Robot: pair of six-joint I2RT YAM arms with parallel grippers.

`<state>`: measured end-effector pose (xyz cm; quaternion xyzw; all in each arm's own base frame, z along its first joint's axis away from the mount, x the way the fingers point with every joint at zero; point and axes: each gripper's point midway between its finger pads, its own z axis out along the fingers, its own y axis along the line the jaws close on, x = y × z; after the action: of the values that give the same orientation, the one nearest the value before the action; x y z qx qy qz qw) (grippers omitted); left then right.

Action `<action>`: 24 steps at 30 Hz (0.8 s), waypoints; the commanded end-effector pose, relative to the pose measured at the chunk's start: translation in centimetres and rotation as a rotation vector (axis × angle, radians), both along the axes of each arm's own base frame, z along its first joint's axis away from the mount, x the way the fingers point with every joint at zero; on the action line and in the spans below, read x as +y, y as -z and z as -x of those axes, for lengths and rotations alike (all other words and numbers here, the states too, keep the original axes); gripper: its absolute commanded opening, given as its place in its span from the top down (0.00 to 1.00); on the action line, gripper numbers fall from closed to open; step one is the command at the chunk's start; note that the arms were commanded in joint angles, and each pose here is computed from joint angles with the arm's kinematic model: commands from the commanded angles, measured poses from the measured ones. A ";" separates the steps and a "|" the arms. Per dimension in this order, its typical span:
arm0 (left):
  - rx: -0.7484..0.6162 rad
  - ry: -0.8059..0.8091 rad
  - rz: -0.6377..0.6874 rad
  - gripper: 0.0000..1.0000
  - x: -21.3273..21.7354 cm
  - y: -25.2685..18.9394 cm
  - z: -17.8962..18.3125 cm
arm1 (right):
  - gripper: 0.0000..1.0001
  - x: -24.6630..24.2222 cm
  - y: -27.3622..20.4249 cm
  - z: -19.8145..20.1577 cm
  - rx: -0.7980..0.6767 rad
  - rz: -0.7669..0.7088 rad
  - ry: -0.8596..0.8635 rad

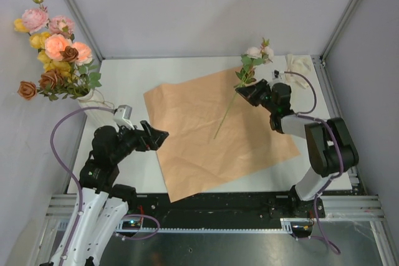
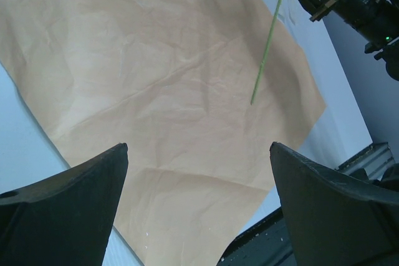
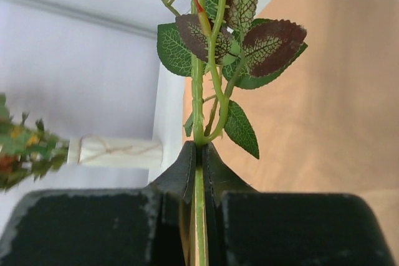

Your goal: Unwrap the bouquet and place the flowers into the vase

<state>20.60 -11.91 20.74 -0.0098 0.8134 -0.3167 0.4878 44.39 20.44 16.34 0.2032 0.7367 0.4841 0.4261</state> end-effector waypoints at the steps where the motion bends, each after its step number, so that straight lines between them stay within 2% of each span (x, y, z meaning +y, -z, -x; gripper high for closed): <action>1: -0.017 0.084 0.021 0.00 -1.5 -1.0 0.3 | 1.00 0.8 -3.9 4.6 -0.168 -0.024 -0.151; 9: 0.020 0.092 0.060 0.00 -3.0 -2.4 -0.4 | 1.00 4.8 -6.0 14.5 -0.278 -0.035 -0.406; 15: -0.069 0.227 0.131 0.01 -6.8 -7.1 0.1 | 1.00 8.9 -9.2 20.8 -0.355 -0.090 -0.588; 20: -0.151 0.329 0.195 0.10 -9.4 -10.7 0.9 | 1.00 10.7 -10.8 24.4 -0.408 -0.102 -0.669; 24: -0.239 0.402 0.324 0.18 -11.2 -12.7 1.6 | 1.00 11.5 -11.3 26.2 -0.443 -0.106 -0.728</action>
<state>19.59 -21.37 29.06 0.0978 0.7496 -0.4599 0.4659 19.76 31.48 26.03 -0.1180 0.6535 0.6621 0.3473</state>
